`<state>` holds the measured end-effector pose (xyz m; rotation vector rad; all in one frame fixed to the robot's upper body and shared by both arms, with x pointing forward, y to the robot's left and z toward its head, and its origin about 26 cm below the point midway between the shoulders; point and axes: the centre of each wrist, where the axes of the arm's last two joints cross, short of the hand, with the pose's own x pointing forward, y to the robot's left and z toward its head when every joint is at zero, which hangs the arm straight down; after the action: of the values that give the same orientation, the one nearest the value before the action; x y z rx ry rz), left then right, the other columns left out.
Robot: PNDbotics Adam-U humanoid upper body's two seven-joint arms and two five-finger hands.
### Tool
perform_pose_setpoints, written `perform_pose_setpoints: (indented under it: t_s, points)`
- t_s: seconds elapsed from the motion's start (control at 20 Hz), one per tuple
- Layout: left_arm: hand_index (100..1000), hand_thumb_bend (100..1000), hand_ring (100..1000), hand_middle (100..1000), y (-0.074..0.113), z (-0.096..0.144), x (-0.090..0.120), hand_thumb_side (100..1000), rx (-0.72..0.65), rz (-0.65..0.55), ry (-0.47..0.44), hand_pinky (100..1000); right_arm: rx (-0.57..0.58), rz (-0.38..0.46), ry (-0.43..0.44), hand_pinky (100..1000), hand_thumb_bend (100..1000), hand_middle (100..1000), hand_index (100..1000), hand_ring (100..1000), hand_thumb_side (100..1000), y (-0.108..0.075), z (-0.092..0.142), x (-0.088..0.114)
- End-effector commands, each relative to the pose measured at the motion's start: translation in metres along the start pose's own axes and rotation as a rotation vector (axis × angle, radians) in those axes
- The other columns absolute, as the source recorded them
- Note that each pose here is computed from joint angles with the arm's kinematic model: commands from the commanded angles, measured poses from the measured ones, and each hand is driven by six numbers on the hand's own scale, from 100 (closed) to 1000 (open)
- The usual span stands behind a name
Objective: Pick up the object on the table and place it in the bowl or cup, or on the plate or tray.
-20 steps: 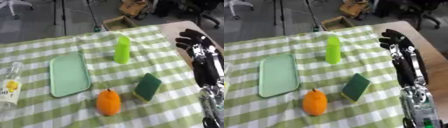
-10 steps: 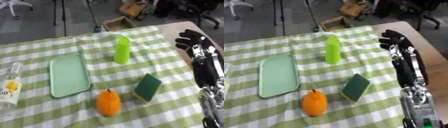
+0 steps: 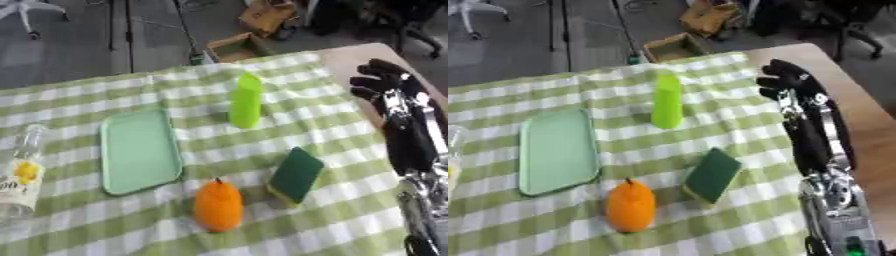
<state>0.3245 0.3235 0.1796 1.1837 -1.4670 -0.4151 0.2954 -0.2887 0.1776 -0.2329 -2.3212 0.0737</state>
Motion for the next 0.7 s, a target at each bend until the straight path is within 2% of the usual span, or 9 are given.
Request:
perform_pose_setpoints:
  t_s: [0.05,0.25,0.7]
  points:
    - [856,803,555,673,-0.004,-0.015,-0.005,533,-0.089,-0.121,0.045,621,0.010,0.008,-0.025,796,100,763,838,772,642,-0.002,-0.003,0.006]
    - [847,768,529,648,-0.019,-0.026,-0.003,539,-0.139,-0.179,0.082,596,0.012,0.007,-0.027,796,100,763,839,772,642,-0.001,-0.003,0.006]
    - [834,711,460,576,-0.052,-0.037,-0.001,522,-0.252,-0.245,0.076,552,0.017,0.002,-0.030,797,100,764,839,772,643,0.000,-0.003,0.007]
